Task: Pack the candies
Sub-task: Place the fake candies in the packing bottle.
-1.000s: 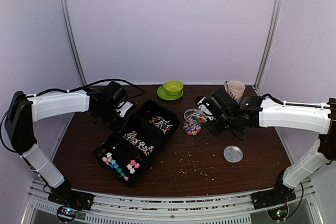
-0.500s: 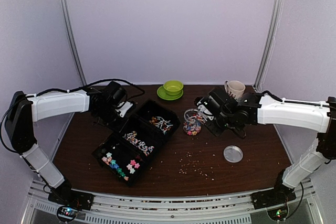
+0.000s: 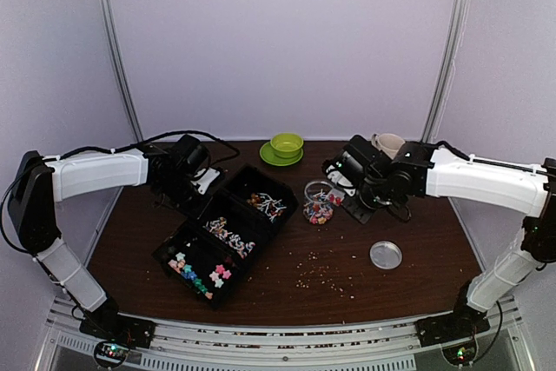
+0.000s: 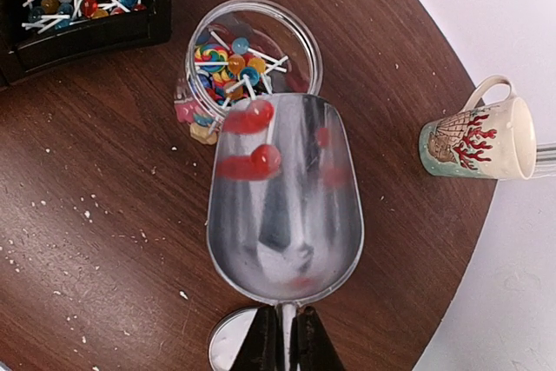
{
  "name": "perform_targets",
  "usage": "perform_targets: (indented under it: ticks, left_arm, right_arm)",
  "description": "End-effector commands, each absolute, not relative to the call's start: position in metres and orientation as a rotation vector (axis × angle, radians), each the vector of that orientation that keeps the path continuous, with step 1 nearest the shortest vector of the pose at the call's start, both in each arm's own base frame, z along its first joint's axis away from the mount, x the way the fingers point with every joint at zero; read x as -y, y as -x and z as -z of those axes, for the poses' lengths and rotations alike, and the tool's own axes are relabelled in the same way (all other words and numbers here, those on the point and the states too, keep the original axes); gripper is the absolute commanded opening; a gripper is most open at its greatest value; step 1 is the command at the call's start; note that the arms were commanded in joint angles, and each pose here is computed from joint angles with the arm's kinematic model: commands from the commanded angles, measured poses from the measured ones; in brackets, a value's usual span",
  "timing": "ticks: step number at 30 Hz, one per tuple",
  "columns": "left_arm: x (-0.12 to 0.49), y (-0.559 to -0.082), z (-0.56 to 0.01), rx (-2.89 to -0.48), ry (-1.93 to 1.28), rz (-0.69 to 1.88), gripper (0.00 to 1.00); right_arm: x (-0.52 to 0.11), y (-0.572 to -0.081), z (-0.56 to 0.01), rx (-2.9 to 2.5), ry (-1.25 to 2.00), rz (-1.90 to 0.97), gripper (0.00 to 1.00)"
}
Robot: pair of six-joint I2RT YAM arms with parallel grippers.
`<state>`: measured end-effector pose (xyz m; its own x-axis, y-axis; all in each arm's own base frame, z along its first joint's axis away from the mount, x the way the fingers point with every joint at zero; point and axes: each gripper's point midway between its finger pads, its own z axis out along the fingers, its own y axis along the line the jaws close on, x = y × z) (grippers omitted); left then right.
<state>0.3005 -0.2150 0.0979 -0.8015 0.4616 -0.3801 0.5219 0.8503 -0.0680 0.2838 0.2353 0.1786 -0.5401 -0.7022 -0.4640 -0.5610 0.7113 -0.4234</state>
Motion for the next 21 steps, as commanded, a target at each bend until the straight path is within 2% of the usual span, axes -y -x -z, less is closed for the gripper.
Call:
perform_targets:
  ticks: [1, 21]
  left_arm:
    - [0.233, -0.321, -0.134, -2.541, -0.681, 0.358, 0.00]
    - [0.234, -0.321, -0.132, -2.546, -0.684, 0.358, 0.00]
  right_arm:
    - [-0.231, -0.283, -0.180, -2.325, 0.993, 0.333, 0.00]
    - [-0.249, -0.279, -0.211, -2.281, 1.073, 0.318, 0.00]
